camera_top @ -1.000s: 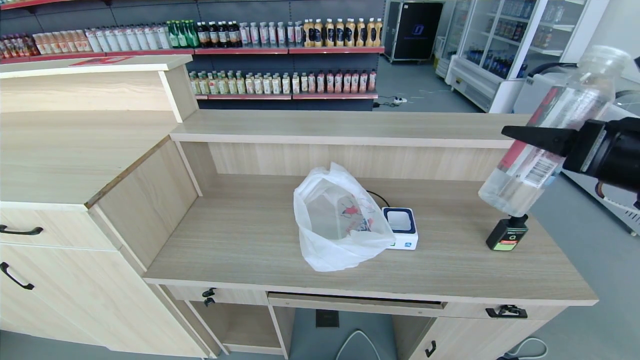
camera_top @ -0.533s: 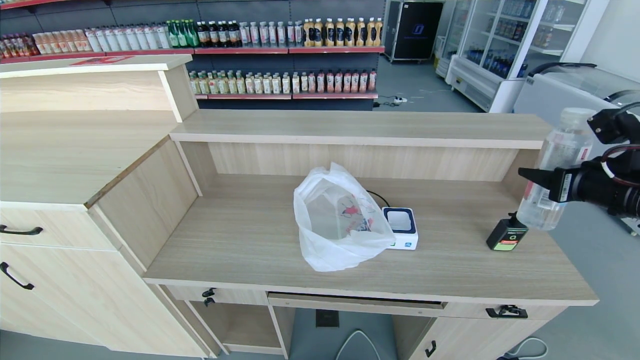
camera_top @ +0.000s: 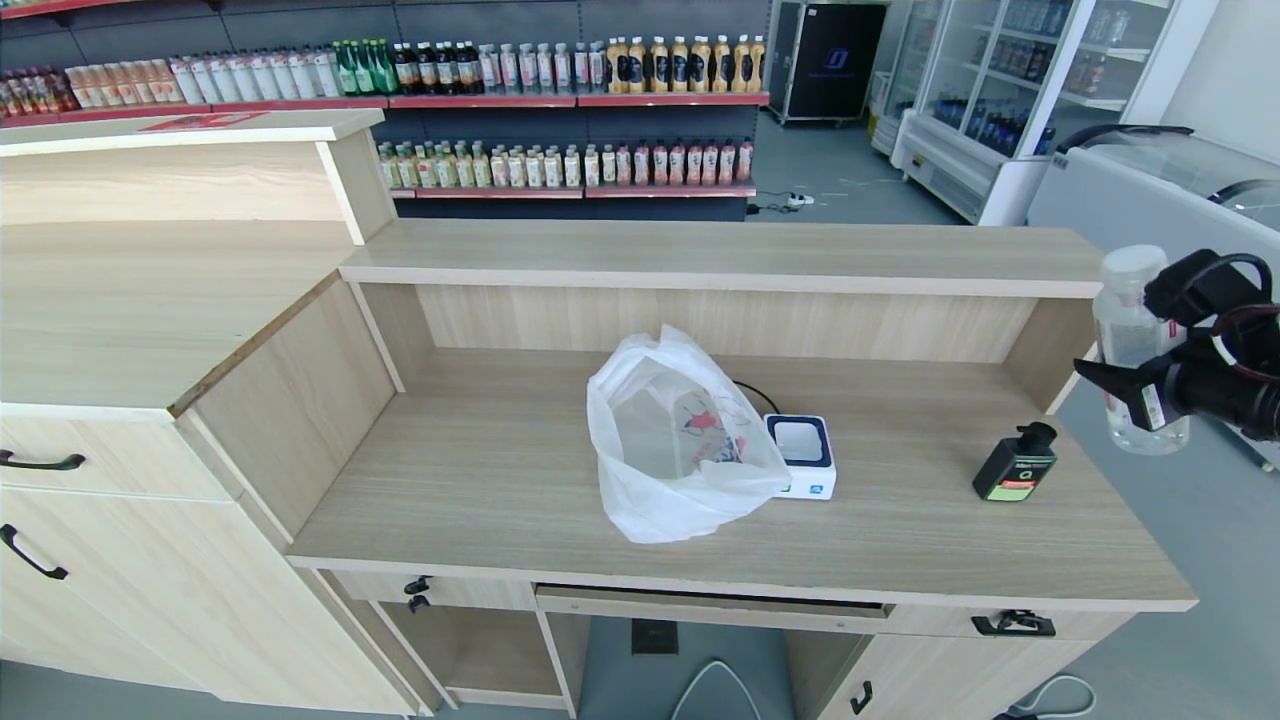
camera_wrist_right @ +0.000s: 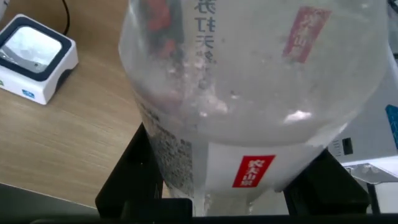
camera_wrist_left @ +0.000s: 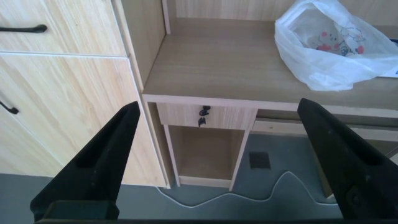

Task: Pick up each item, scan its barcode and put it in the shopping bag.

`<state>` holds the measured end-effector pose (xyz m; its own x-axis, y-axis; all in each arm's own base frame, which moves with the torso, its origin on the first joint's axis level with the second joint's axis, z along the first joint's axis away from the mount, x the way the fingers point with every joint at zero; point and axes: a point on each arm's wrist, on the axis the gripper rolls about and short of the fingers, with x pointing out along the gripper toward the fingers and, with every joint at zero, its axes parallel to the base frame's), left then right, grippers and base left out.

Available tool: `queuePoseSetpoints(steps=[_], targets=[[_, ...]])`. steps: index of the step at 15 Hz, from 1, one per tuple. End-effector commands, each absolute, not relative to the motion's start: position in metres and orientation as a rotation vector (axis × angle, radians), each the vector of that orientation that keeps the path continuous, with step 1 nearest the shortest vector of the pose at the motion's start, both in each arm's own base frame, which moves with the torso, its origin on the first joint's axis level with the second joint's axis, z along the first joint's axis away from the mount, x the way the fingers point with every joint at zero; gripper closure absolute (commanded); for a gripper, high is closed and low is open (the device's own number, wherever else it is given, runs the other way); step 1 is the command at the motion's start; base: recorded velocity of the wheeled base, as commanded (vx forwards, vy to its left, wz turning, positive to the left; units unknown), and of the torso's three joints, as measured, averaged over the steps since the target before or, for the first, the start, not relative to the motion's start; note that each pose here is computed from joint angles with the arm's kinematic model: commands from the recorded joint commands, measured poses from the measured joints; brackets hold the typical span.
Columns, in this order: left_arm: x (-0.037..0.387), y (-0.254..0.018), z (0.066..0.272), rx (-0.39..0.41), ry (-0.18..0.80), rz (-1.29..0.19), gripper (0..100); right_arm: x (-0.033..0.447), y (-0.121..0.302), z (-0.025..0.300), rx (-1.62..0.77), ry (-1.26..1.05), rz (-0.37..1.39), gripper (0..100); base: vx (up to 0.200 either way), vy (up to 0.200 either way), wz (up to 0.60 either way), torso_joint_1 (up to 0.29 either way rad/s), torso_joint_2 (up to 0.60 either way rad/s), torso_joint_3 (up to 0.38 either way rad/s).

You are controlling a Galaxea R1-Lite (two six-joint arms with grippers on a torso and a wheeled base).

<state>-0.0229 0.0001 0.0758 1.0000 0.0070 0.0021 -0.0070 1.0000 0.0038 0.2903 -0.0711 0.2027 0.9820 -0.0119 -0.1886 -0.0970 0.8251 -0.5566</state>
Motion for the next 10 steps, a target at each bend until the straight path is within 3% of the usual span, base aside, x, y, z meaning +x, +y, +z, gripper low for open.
queuePoseSetpoints(steps=[1, 6, 10], targets=[[-0.023, 0.000, 0.076, 0.005, -0.002, 0.008, 0, 0.294, -0.078, 0.197, -0.622, 0.182, 0.031, 100, 0.000, 0.000, 0.60, 0.002, -0.01, 0.017], [-0.023, 0.000, 0.076, 0.005, -0.002, 0.008, 0, 0.314, -0.069, 0.186, -0.763, 0.008, 0.073, 100, 0.000, 0.000, 0.60, 0.002, 0.00, 0.001], [-0.023, 0.000, 0.076, 0.005, -0.002, 0.008, 0, 0.342, -0.074, 0.173, -0.808, -0.040, 0.182, 100, 0.000, 0.000, 0.00, 0.000, 0.00, 0.000]])
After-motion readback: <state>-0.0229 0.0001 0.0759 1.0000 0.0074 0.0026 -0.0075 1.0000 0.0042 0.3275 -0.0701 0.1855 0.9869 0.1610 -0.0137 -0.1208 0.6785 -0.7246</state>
